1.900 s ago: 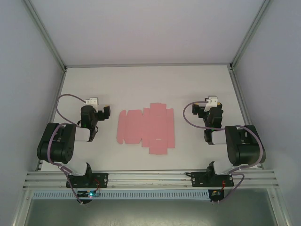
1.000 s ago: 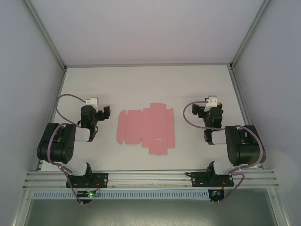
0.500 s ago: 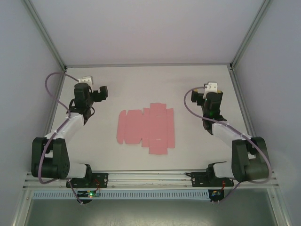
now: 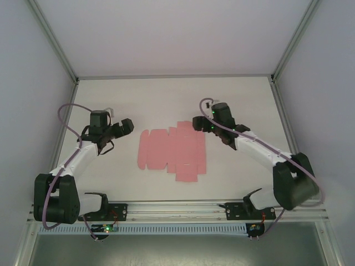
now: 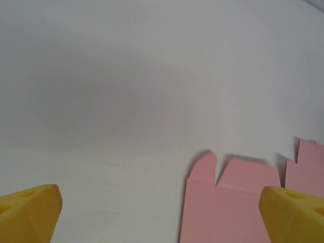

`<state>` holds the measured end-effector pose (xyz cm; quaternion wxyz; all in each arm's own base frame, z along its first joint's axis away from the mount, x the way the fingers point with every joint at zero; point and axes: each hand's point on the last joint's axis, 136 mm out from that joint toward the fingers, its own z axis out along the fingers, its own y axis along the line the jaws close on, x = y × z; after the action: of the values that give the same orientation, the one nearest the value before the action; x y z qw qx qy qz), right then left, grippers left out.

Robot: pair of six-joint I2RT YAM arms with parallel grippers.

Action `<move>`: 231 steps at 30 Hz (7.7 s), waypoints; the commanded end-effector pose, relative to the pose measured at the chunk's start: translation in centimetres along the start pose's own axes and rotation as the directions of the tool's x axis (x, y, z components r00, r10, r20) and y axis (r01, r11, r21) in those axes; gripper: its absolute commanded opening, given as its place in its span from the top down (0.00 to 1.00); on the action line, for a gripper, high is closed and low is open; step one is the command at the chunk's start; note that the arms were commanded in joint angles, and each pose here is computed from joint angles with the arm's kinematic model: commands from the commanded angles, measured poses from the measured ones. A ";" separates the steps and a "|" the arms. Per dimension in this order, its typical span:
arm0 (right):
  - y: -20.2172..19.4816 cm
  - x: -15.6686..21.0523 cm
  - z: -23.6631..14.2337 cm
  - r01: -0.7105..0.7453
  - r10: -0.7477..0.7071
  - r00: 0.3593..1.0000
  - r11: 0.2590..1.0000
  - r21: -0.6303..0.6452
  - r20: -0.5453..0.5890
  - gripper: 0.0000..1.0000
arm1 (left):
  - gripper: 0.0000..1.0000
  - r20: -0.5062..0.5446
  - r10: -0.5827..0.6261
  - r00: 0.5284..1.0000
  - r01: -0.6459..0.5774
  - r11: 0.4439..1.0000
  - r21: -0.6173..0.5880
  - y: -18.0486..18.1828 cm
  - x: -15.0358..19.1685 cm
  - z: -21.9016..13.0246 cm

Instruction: Assemble paper box

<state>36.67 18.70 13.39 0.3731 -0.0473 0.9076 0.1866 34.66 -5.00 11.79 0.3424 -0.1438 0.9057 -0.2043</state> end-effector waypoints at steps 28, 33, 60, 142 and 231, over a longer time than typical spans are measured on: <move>-3.7 14.6 7.2 -0.202 0.224 0.876 0.975 0.096 -0.427 0.37 | 0.00 -0.553 0.006 0.833 0.235 0.902 0.363 -9.0 11.2 3.5; -4.1 15.8 7.6 -0.244 0.261 0.859 0.965 0.098 -0.440 0.39 | 0.01 -0.509 0.023 0.860 0.264 0.834 0.484 -11.3 9.6 2.7; -0.8 -3.0 -3.9 -0.142 0.221 0.966 0.890 -0.433 0.137 0.11 | 1.00 0.080 0.305 0.949 -0.246 0.558 0.792 -21.0 0.6 -5.5; 3.2 1.9 -10.3 0.396 -0.410 0.911 0.826 -0.401 0.055 1.00 | 0.00 0.341 0.179 0.923 -0.264 0.939 0.220 -11.9 -0.7 -11.2; 11.1 2.0 -6.8 0.932 -0.953 0.040 0.144 0.332 0.302 1.00 | 0.00 0.015 0.163 0.987 -0.152 0.877 0.456 -20.1 3.1 1.0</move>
<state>29.52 24.16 17.65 0.5626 -0.5684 0.5772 -0.1651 34.59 -22.92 15.65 0.3417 0.0239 0.8719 -0.3500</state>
